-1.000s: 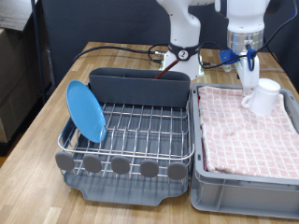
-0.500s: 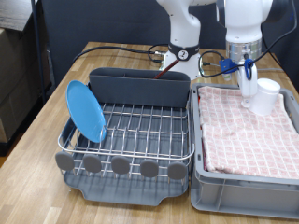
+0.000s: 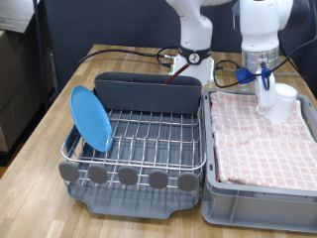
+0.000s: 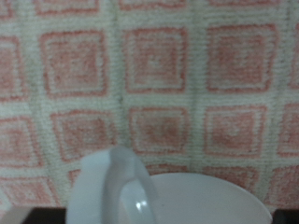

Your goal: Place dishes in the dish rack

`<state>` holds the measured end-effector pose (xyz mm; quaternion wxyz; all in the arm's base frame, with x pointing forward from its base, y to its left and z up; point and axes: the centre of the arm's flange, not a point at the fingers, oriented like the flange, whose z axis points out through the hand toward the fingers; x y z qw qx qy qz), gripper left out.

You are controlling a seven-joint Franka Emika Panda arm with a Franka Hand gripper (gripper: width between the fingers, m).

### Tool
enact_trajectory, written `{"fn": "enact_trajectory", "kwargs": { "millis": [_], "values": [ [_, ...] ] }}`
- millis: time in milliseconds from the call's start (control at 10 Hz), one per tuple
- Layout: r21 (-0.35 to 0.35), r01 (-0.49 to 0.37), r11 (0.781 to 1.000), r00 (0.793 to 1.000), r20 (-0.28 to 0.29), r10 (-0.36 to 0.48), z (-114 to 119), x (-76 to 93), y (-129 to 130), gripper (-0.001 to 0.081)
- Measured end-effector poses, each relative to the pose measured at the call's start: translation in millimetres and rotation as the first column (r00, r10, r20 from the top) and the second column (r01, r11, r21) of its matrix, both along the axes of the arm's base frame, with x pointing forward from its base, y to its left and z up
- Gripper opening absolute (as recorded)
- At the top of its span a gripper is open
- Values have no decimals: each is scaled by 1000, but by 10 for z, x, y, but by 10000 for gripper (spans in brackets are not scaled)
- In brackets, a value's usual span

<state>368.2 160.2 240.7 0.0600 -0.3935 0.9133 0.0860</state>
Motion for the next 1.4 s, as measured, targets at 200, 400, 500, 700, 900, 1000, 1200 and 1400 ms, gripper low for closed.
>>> {"fn": "enact_trajectory", "kwargs": {
  "millis": [200,400,500,700,900,1000,1200,1400],
  "values": [
    [-3,1,1000,1000,0,-1,4,-3,24,397],
    [-8,-4,1000,1000,-12,4,14,3,54,197],
    [-11,-11,1000,1000,-20,10,25,16,68,71],
    [-11,-11,1000,1000,-30,11,64,57,73,71],
    [-5,-4,1000,1000,-20,4,127,98,56,72],
    [-8,-2,1000,1000,-18,2,169,111,42,72],
    [-24,1,1000,1000,-14,-2,318,137,7,72],
    [-30,-13,999,1000,-6,13,548,165,-43,72]
  ]
}}
